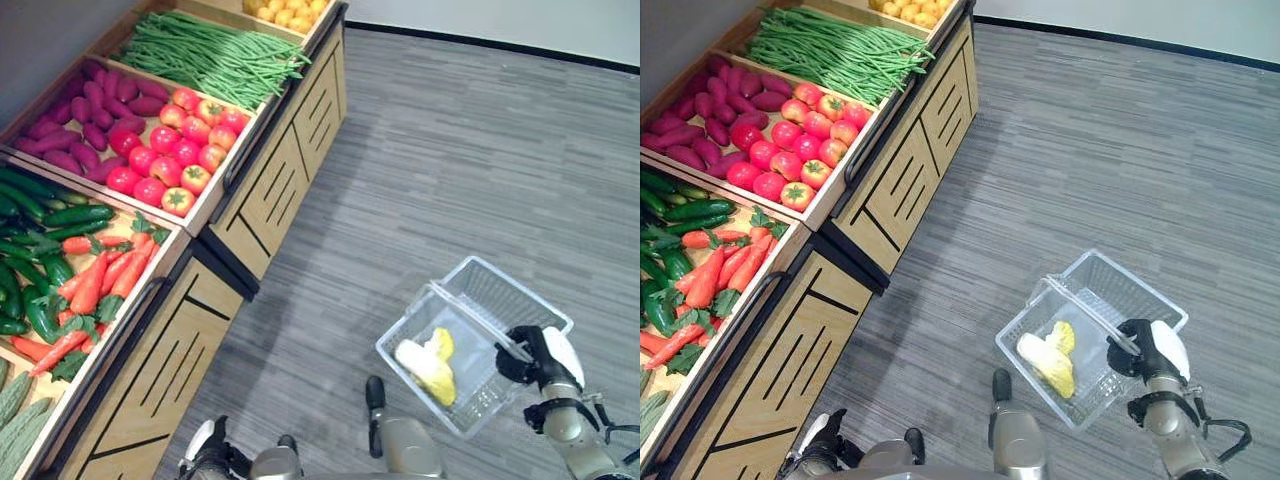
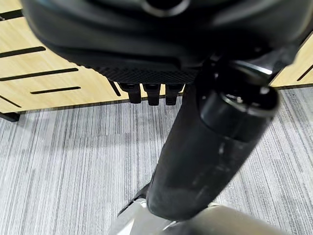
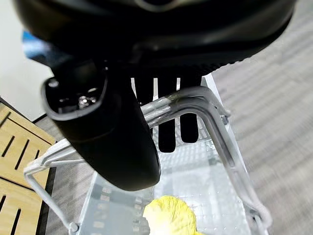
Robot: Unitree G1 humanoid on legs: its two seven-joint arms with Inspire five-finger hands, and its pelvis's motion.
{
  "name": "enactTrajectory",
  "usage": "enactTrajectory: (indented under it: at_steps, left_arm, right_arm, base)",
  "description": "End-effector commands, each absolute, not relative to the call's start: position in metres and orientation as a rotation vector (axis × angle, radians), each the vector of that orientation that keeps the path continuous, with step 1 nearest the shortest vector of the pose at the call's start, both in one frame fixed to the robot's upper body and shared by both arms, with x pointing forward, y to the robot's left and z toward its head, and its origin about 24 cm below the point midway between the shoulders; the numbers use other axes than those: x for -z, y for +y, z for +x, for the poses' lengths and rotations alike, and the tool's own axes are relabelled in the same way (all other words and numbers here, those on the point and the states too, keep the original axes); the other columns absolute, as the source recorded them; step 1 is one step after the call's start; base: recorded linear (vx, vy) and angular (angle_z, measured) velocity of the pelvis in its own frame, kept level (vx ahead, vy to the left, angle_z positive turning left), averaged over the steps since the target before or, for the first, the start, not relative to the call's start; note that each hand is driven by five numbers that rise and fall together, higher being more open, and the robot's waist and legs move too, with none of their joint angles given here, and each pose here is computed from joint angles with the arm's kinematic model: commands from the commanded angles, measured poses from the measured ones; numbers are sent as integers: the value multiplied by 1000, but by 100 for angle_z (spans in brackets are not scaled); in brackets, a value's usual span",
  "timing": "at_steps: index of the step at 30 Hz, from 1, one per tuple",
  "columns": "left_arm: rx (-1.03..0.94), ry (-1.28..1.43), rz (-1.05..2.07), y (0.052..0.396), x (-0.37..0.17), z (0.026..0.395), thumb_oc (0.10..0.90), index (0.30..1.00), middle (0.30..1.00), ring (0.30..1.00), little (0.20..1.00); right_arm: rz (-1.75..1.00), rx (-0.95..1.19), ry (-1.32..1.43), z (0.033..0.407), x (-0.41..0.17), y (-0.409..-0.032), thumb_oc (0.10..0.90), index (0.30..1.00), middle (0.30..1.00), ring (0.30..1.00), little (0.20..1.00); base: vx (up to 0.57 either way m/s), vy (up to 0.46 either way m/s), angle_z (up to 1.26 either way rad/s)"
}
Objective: Get the vegetables into the basket
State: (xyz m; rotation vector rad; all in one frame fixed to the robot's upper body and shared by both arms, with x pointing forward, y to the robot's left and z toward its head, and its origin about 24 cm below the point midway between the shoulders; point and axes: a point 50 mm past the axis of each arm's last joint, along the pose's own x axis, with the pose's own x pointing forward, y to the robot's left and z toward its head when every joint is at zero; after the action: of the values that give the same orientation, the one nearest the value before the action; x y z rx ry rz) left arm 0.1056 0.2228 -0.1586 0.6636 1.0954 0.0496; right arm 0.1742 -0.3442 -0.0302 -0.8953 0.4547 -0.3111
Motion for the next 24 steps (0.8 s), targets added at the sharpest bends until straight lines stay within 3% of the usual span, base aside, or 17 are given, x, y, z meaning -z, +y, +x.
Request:
enactTrajectory:
  at_steps: [1, 8, 12, 24]
  left_arm:
    - [-54, 1046, 678, 224, 154, 122, 900, 1000, 1000, 1000, 1000]
    - [-19, 958, 773, 220, 144, 152, 900, 1000, 1000, 1000, 1000]
    - [-32, 988, 813, 228, 145, 146, 900, 1000, 1000, 1000, 1000]
    - [-63, 1012, 811, 241, 145, 137, 900, 1000, 1000, 1000, 1000]
  right_arm:
    - [-919, 401, 232, 186, -11, -356, 400, 300, 300, 300, 300]
    - [-822, 539, 338, 150, 13, -363, 400, 300, 300, 300, 300]
    - [-828, 518, 342, 148, 16, -358, 400, 300, 300, 300, 300]
    - [-790, 523, 377, 153, 31, -348, 400, 300, 300, 300, 300]
  base:
    - [102, -401, 48]
    - [54, -158, 103]
    - [127, 50, 101]
    - [136, 177, -10]
